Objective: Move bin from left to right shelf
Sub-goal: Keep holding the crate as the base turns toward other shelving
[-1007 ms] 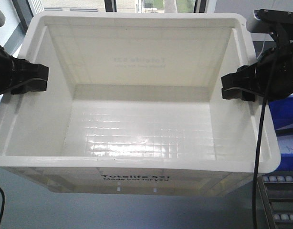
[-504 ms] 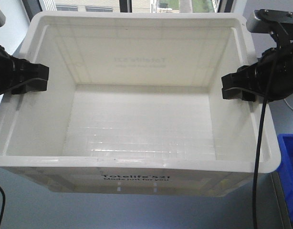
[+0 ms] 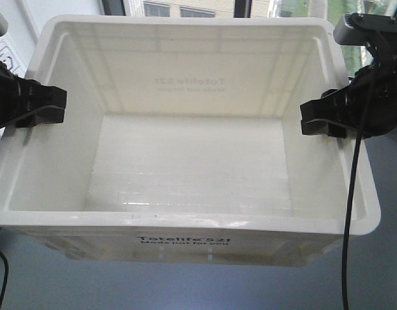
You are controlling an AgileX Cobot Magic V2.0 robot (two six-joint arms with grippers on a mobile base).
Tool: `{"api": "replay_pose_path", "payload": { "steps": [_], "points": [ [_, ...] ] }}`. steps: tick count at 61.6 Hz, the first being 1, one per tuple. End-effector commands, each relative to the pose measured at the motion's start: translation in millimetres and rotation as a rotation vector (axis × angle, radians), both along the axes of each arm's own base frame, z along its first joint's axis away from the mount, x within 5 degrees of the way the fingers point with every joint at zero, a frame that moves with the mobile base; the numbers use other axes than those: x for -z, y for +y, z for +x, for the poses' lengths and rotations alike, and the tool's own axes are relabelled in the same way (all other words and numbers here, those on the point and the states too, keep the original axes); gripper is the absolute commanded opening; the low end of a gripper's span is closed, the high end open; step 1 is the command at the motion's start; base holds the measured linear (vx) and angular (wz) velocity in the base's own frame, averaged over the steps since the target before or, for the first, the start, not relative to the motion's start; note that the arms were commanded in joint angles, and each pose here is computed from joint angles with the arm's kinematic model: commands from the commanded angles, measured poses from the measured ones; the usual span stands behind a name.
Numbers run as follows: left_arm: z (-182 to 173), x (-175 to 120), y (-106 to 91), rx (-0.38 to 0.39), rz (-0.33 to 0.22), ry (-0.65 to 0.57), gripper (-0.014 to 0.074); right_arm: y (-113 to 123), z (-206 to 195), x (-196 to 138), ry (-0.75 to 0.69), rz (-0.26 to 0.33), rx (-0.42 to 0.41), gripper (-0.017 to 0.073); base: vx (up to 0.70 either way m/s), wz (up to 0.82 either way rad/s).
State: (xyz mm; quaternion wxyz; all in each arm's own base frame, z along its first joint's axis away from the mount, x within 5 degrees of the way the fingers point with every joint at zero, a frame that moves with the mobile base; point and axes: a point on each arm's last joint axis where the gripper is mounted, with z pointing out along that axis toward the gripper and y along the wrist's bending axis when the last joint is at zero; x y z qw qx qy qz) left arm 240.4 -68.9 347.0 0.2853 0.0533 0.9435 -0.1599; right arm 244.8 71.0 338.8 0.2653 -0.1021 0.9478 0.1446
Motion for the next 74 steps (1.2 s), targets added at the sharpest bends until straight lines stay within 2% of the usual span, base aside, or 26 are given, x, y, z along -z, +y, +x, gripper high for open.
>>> {"api": "replay_pose_path", "payload": {
  "steps": [1, 28, 74],
  "points": [
    [-3.0, -28.1, -1.7, 0.01, -0.048, -0.176, -0.0008, -2.8, -1.2, -21.4, -0.125, 0.01, 0.007, -0.0004, 0.31, 0.55],
    [-3.0, -28.1, -1.7, 0.01, -0.048, -0.176, -0.0008, -2.8, -1.2, -21.4, -0.125, 0.01, 0.007, -0.0004, 0.2, 0.63],
    [-3.0, -28.1, -1.7, 0.01, -0.048, -0.176, -0.0008, -2.8, -1.5, -21.2, -0.121, 0.009, 0.005, -0.0004, 0.07, 0.59]
  ]
}}
